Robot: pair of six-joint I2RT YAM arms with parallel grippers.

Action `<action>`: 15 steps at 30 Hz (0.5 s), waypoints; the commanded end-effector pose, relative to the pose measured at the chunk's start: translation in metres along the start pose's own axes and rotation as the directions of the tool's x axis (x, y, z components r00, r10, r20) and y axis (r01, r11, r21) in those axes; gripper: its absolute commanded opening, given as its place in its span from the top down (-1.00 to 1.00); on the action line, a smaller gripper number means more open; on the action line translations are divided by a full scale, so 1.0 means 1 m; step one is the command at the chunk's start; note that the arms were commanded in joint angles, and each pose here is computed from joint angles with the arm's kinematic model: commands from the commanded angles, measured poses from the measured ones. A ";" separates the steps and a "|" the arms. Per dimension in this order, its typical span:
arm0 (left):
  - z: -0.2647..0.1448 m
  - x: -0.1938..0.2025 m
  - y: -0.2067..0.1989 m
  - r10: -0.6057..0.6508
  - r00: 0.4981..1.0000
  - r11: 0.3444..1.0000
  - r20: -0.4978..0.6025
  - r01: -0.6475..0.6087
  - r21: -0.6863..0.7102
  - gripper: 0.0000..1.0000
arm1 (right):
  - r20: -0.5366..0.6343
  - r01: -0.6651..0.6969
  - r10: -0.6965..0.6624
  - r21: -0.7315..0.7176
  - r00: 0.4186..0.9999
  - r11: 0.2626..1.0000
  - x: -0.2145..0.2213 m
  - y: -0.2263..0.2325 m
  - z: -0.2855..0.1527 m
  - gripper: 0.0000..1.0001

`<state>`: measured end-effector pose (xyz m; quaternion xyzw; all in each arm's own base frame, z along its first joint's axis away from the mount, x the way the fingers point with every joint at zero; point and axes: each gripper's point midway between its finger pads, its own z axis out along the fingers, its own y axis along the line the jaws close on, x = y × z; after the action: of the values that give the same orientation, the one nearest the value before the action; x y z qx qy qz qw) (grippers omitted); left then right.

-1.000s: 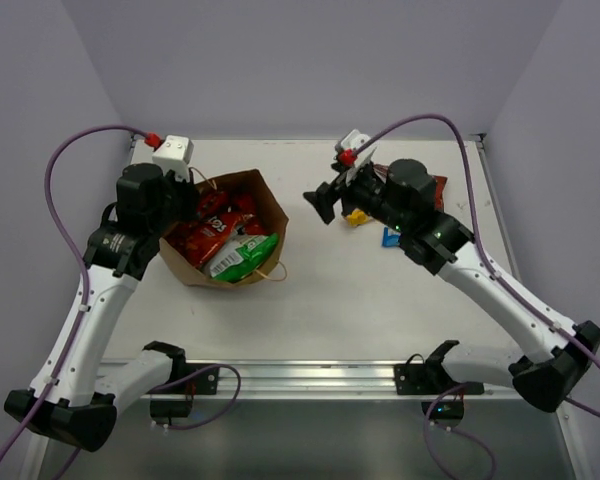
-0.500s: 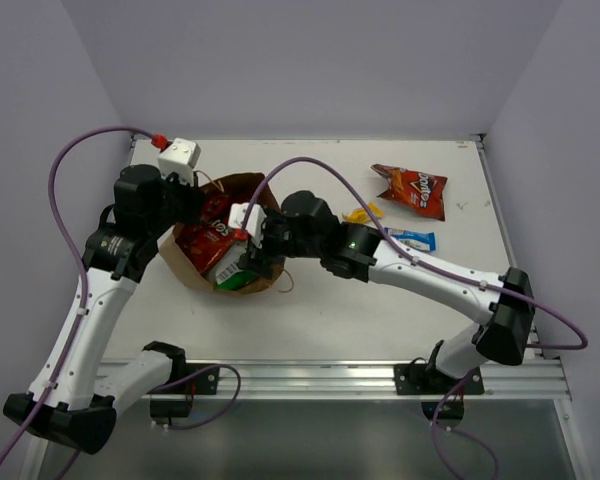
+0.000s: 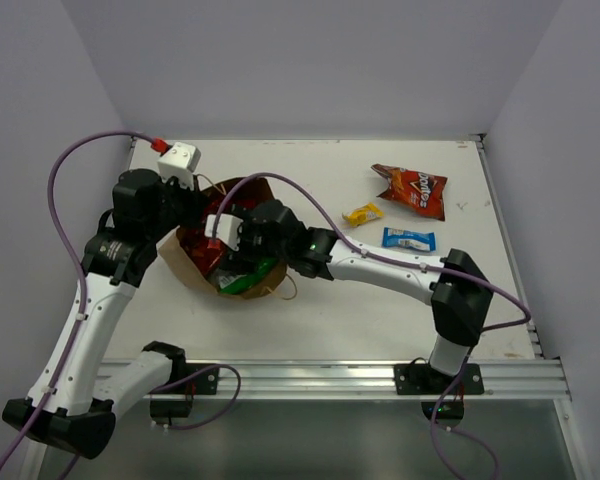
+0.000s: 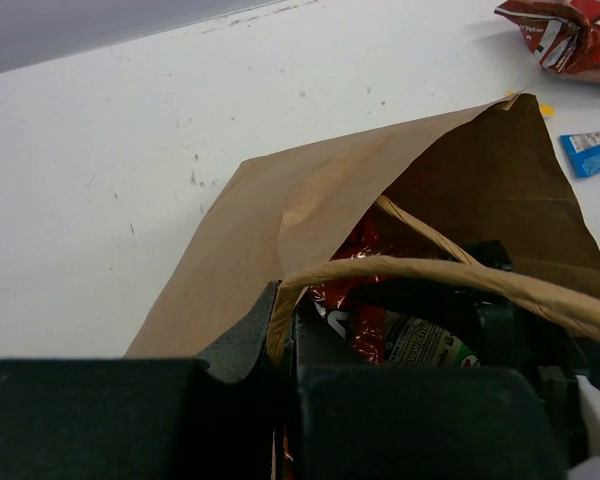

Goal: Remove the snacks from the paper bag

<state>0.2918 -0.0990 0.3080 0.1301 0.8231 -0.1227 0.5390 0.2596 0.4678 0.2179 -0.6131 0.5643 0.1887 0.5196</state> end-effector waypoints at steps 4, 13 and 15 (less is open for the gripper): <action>-0.002 -0.012 -0.010 -0.034 0.998 0.998 0.055 0.031 0.048 1.00 | 0.098 0.045 -0.047 0.023 0.994 0.999 -0.023 -0.011 0.021 -0.64; 0.000 -0.011 -0.005 -0.032 0.998 0.999 0.048 0.031 0.021 1.00 | 0.119 0.030 -0.030 -0.004 0.992 1.000 -0.024 -0.006 0.031 0.46; -0.001 -0.011 -0.001 -0.030 0.998 1.000 0.048 0.031 -0.005 1.00 | 0.143 0.032 -0.033 0.009 0.989 0.999 -0.034 -0.009 0.018 0.84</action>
<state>0.2945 -0.0906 0.3071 0.1165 0.8245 -0.1083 0.5431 0.2671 0.4943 0.2059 -0.6172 0.5422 0.2107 0.5297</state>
